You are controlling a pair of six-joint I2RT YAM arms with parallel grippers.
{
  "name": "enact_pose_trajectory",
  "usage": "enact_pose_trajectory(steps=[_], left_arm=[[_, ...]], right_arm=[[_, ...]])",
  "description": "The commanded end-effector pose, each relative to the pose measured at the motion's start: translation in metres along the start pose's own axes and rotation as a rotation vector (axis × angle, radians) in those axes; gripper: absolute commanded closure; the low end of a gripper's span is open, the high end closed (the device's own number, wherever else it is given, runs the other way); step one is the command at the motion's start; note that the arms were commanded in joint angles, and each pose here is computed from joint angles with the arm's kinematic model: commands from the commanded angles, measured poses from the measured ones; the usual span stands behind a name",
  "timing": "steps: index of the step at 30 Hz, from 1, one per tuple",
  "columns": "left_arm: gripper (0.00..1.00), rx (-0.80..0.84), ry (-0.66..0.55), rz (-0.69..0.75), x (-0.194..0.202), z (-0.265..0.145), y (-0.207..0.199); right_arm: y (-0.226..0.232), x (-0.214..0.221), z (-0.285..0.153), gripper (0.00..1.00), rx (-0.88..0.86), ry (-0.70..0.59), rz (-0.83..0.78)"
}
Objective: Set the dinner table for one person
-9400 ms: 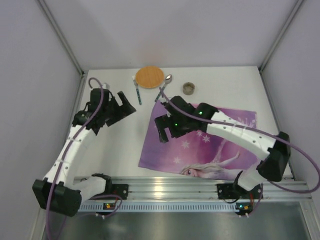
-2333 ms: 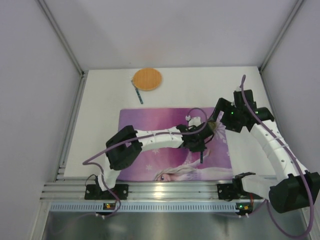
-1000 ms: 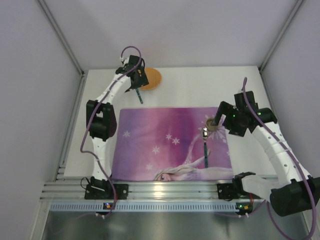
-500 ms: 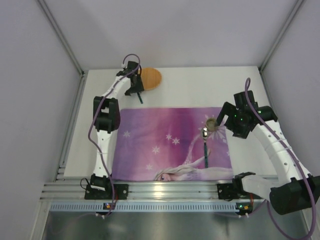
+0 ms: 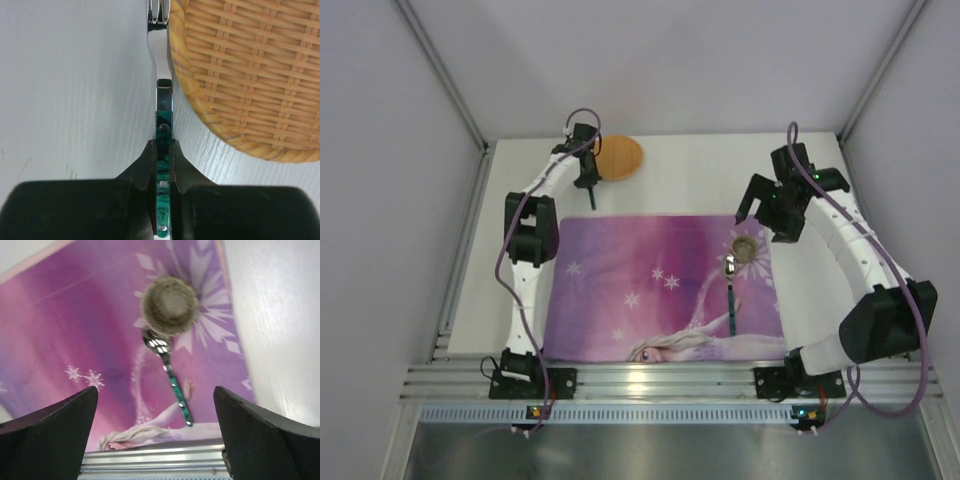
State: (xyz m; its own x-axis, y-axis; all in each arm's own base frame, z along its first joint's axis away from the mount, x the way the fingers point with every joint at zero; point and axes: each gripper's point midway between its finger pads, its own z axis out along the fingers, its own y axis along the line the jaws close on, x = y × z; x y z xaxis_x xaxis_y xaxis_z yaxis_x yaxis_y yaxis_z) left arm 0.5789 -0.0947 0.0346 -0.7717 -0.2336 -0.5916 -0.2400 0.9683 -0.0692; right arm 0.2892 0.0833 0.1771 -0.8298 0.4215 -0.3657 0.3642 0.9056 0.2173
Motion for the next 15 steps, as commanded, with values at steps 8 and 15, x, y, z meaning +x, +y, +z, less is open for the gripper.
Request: enact_pose_trajectory(steps=[8,15], left_arm=[[1.0,0.105,-0.116,-0.033,-0.044,-0.171,0.004],[1.0,0.14,0.124,-0.022,0.109,-0.22,0.029]], right_arm=[[0.21,-0.103,0.036,0.0,-0.63,-0.006,-0.094],[0.319,-0.137,0.115,0.0,-0.923,0.054,0.098]])
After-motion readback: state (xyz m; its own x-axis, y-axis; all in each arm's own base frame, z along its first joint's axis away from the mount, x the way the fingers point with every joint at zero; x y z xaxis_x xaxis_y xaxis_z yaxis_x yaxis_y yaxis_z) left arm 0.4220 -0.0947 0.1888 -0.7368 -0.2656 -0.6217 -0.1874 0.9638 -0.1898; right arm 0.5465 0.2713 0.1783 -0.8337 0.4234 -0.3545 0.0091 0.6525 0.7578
